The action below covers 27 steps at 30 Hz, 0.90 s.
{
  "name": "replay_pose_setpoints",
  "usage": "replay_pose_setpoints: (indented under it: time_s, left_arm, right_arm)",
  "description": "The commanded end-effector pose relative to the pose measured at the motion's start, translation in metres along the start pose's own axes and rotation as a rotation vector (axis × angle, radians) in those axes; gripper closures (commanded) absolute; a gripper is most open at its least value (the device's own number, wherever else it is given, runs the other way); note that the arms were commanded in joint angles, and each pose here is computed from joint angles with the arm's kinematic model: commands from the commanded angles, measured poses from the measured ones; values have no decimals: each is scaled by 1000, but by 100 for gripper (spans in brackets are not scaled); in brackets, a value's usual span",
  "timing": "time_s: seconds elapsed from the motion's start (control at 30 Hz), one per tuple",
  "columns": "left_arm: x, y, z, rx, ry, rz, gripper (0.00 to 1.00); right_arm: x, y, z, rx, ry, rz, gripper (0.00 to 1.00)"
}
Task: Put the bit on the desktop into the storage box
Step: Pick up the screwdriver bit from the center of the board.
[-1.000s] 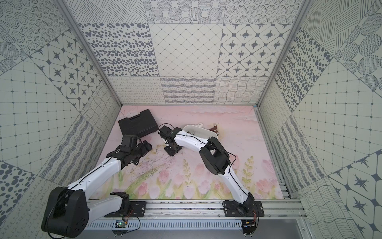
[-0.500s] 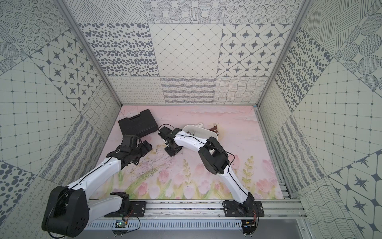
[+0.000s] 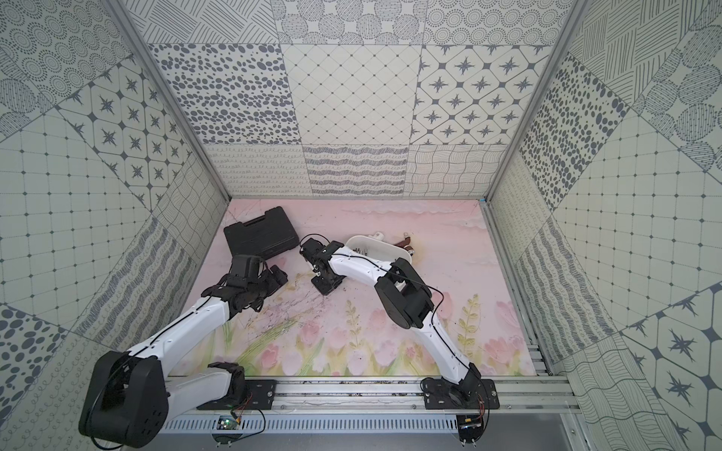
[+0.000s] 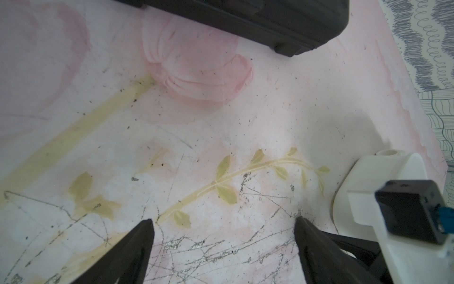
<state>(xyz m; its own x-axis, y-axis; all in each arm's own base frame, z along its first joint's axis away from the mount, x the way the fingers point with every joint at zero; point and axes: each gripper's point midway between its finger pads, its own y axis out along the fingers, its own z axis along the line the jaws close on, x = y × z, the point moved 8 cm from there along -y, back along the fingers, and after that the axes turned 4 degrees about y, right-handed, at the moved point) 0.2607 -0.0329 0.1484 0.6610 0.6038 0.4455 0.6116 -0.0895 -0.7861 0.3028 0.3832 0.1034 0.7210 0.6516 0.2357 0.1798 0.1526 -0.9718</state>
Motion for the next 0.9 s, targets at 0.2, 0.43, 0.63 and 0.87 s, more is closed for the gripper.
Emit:
replay_pose_setpoints:
  time_s: [0.2,0.43,0.63,0.87]
  left_arm:
    - [2,-1,-2,-11,-3,-5,6]
    - [3,-2,-2,-13,-3,-8,6]
    - [2,-2,-3,-20,-7,-5,6]
    - [3,-2,-3,-23,-8,-8,6]
  right_arm:
    - [6,-6,1,22,22,-18,89]
    - [11,-33,1,36,37,-73,90]
    - [16,-63,-2,55,57,-135,90]
    - [18,-101,-13,57,87,-212,91]
